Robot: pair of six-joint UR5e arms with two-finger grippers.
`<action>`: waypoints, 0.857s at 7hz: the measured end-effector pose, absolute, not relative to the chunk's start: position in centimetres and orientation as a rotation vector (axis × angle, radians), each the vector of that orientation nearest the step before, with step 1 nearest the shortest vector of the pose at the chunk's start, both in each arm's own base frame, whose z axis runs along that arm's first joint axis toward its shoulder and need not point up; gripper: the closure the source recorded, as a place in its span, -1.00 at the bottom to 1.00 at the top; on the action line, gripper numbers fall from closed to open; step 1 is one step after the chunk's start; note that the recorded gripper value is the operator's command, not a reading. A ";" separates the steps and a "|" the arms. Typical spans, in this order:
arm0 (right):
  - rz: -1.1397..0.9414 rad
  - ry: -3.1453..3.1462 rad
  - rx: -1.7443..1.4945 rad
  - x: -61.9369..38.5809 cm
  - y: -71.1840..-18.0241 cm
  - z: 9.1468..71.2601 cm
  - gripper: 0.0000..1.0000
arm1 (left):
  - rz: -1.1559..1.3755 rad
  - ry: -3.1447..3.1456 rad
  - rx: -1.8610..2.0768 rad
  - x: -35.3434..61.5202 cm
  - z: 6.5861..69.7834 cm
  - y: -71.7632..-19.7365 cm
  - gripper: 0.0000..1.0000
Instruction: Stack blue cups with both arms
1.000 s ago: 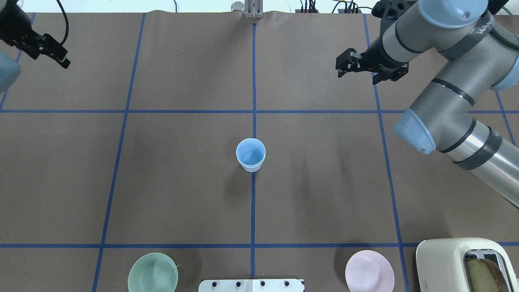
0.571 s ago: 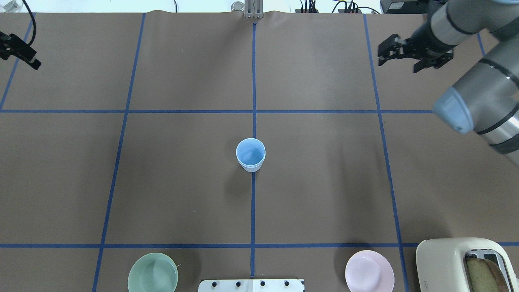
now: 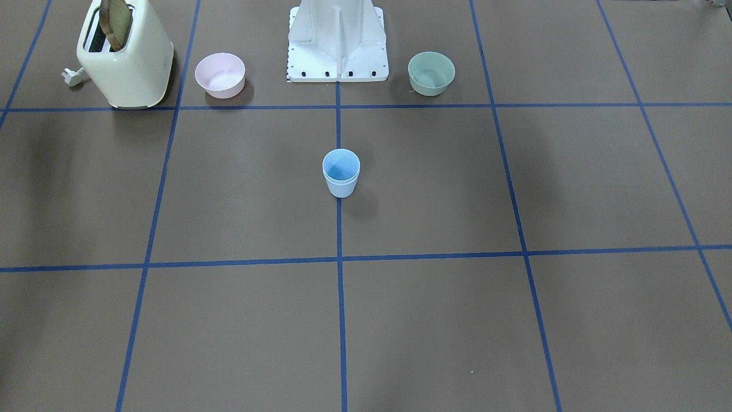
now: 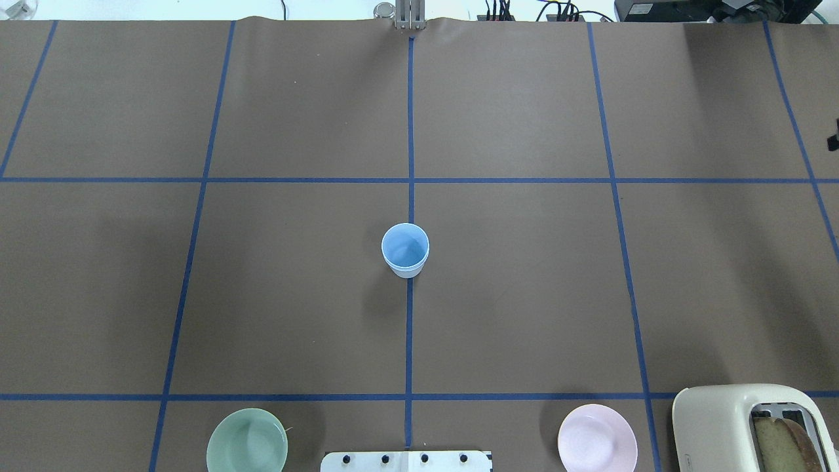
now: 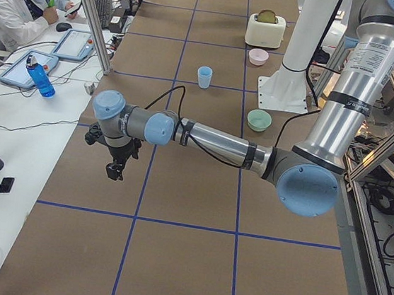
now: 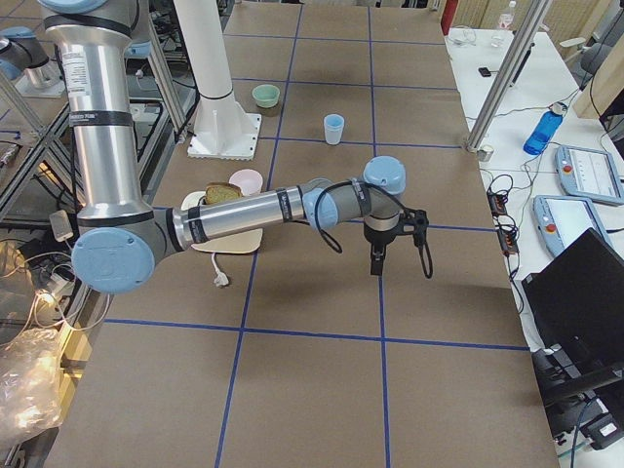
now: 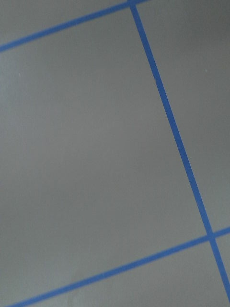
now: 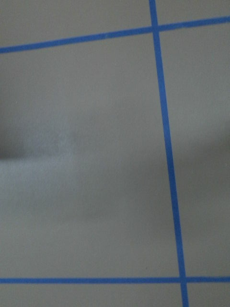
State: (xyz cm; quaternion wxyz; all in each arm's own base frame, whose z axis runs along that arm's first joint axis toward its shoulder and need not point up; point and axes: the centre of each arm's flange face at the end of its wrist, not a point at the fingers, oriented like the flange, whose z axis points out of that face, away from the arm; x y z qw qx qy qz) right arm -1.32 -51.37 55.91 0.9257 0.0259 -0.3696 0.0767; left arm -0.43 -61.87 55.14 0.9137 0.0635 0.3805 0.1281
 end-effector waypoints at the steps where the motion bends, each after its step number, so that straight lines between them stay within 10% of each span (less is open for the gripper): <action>1: 0.162 -0.748 0.045 0.8 -49.4 58.0 -1.00 | 0.243 0.784 0.110 -2.0 56.0 -61.2 -0.99; 6: 0.176 -0.728 0.028 2.6 -45.6 60.0 -1.00 | 0.231 0.790 0.012 -4.3 62.0 -51.2 -0.99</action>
